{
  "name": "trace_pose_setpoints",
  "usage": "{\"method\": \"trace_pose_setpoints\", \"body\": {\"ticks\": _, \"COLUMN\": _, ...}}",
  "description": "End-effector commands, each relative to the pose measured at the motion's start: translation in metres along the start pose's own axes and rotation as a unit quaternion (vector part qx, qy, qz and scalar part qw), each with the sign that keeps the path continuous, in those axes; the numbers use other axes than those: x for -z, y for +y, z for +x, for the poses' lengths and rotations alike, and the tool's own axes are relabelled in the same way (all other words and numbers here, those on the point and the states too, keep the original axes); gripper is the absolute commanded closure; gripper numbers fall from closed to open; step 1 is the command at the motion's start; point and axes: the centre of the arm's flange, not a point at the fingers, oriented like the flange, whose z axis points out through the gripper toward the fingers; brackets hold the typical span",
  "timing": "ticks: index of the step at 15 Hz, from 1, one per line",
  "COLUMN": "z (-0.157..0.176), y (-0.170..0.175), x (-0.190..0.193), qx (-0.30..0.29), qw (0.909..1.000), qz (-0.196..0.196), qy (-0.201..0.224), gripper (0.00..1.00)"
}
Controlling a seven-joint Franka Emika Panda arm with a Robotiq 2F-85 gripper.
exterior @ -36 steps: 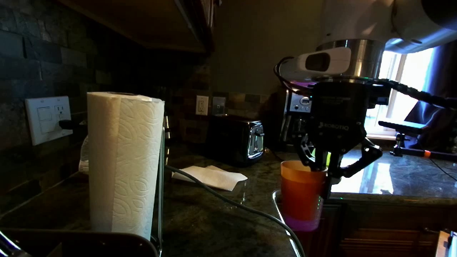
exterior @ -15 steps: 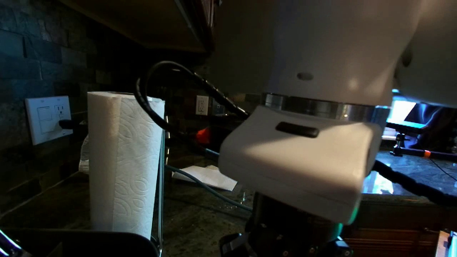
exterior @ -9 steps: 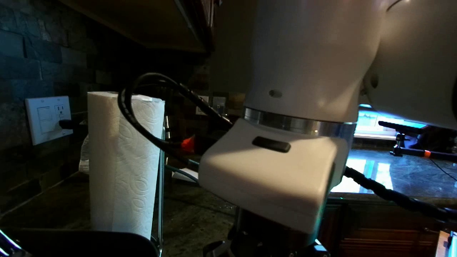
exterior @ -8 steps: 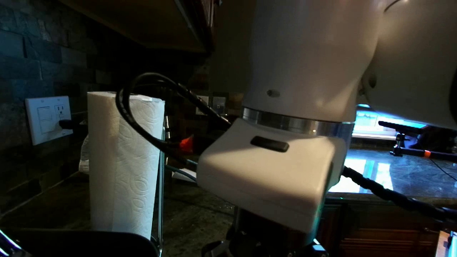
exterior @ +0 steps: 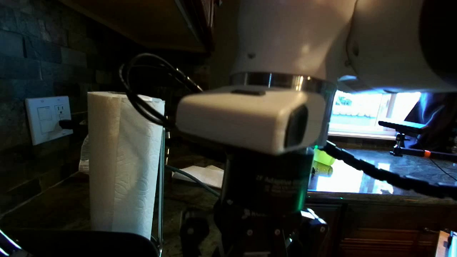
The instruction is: Move the stacked cups to the left.
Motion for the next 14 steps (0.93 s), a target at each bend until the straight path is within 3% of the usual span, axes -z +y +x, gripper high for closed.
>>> {"method": "trace_pose_setpoints", "body": {"ticks": 1, "z": -0.009, "y": -0.014, "x": 0.060, "qx": -0.067, "qw": 0.9975, "qz": -0.017, "qy": -0.009, "gripper": 0.09}}
{"method": "trace_pose_setpoints", "body": {"ticks": 2, "z": -0.016, "y": -0.019, "x": 0.069, "qx": -0.102, "qw": 0.9944, "qz": -0.021, "qy": -0.021, "gripper": 0.01}}
{"method": "trace_pose_setpoints", "body": {"ticks": 5, "z": -0.041, "y": -0.051, "x": 0.108, "qx": -0.176, "qw": 0.9826, "qz": -0.029, "qy": -0.051, "gripper": 0.00}}
{"method": "trace_pose_setpoints", "body": {"ticks": 8, "z": -0.063, "y": -0.106, "x": 0.134, "qx": -0.256, "qw": 0.9642, "qz": -0.020, "qy": -0.065, "gripper": 0.00}}
{"method": "trace_pose_setpoints", "body": {"ticks": 11, "z": -0.077, "y": -0.164, "x": 0.142, "qx": -0.335, "qw": 0.9392, "qz": 0.003, "qy": -0.073, "gripper": 0.00}}
{"method": "trace_pose_setpoints", "body": {"ticks": 14, "z": -0.083, "y": -0.222, "x": 0.150, "qx": -0.415, "qw": 0.9069, "qz": 0.023, "qy": -0.068, "gripper": 0.00}}
